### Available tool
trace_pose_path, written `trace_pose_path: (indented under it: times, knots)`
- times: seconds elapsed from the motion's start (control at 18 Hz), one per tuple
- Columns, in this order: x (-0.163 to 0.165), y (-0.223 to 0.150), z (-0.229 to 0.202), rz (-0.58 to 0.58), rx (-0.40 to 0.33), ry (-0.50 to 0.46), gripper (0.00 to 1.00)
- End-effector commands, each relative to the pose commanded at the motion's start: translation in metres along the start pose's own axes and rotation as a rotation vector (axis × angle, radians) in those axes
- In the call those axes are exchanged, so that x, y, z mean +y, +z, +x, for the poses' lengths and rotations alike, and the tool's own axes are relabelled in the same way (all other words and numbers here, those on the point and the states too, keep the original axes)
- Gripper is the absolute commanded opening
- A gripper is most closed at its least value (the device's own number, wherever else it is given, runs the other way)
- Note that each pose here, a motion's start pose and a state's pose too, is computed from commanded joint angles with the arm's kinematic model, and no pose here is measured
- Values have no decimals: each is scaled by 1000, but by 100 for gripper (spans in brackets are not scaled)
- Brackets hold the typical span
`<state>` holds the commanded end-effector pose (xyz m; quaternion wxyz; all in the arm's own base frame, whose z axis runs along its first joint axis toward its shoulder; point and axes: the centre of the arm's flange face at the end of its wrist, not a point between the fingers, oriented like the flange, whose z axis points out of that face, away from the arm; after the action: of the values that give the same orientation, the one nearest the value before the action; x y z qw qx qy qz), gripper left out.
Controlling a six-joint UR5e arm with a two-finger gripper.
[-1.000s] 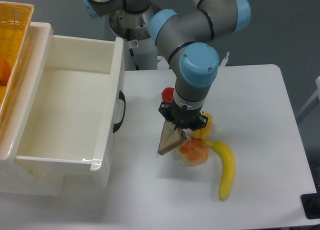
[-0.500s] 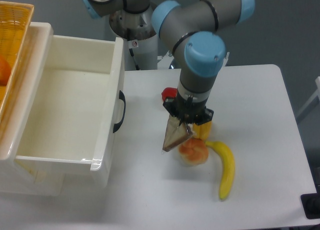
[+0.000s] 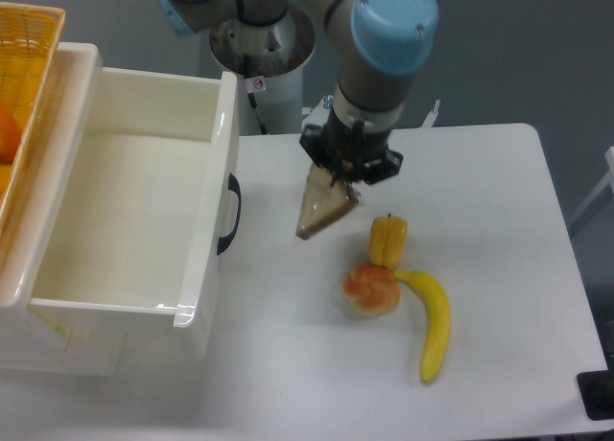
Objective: Place the toast in the upper white drawer
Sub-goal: 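Lift the held toast up and carry it toward the open drawer, then move the toast over the white drawer and lower it inside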
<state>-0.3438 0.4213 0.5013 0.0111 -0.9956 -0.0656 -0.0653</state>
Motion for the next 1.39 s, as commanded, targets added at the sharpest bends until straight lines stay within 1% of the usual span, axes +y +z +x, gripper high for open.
trace_pose_path:
  times: [0.11, 0.28, 0.39, 0.56, 0.72, 0.89, 1.06, 1.28, 1.39]
  knots:
    - [10, -9, 10, -10, 11, -5, 16]
    - [32, -37, 38, -1, 5, -4, 16]
    - [45, -53, 52, 34, 17, -11, 16]
    - [49, -65, 69, 100, 54, -11, 16]
    - [44, -71, 77, 169, 101, -30, 16]
    - [39, -73, 83, 195, 139, -127, 16]
    - [29, -73, 90, 235, 182, -169, 16]
    - [8, -66, 97, 251, 181, -242, 17]
    - [-6, -57, 107, 244, 183, -235, 17]
